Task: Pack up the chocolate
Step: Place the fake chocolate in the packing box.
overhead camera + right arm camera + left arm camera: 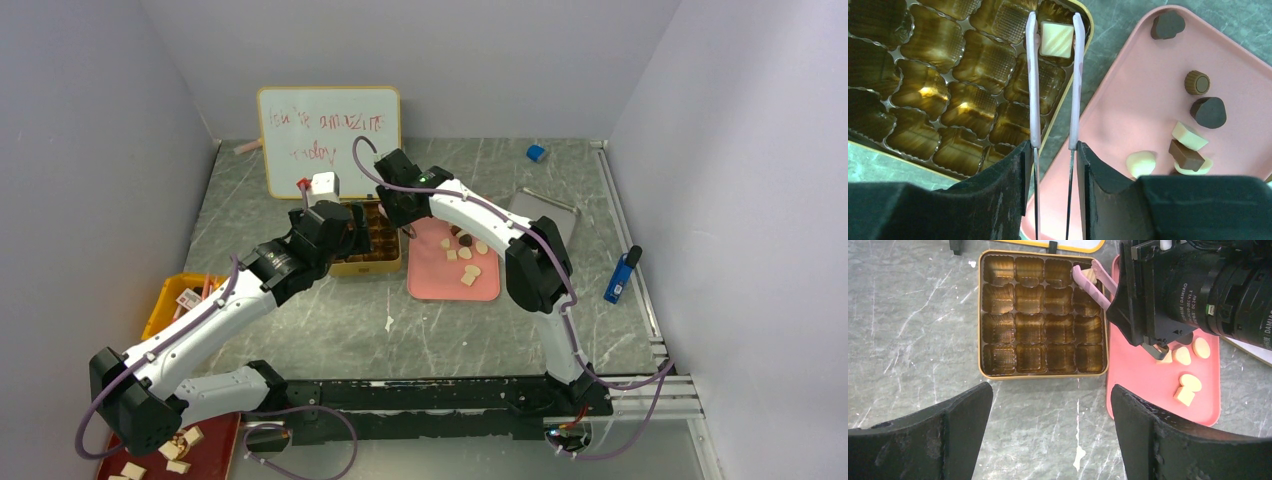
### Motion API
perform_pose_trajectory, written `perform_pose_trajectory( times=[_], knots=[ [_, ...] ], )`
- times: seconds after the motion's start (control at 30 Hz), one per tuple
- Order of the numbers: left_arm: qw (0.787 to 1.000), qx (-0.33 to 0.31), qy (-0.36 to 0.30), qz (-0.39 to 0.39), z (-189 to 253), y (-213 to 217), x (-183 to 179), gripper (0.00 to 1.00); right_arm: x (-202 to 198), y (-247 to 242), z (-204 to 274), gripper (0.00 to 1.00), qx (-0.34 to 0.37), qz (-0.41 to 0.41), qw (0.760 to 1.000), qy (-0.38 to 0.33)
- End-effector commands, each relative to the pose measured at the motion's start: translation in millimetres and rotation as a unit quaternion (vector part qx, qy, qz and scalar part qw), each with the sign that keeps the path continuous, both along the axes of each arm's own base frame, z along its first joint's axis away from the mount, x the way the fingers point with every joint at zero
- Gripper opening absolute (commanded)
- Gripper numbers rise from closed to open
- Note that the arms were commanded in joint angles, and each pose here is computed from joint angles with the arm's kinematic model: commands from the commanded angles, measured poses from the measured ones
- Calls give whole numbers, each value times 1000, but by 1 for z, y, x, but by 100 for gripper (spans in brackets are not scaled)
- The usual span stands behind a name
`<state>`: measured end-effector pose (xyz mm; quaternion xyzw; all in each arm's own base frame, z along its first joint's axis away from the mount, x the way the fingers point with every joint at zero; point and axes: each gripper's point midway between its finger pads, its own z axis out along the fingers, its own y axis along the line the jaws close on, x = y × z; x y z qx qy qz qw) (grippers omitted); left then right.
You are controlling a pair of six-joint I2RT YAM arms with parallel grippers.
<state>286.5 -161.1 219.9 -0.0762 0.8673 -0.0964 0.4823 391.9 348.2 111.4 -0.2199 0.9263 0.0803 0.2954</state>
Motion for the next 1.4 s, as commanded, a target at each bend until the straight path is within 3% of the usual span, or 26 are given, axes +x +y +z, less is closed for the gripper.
perform_pose_trajectory(
  times=[0.0,1.37],
  knots=[
    [1000,-3,-3,2,2,1,1,93,9,4,12,39,20,-4,1000,-21],
    [1000,-7,-1,2,4,-1,1,92,8,-3,46,40,68,-20,995,-70]
  ],
)
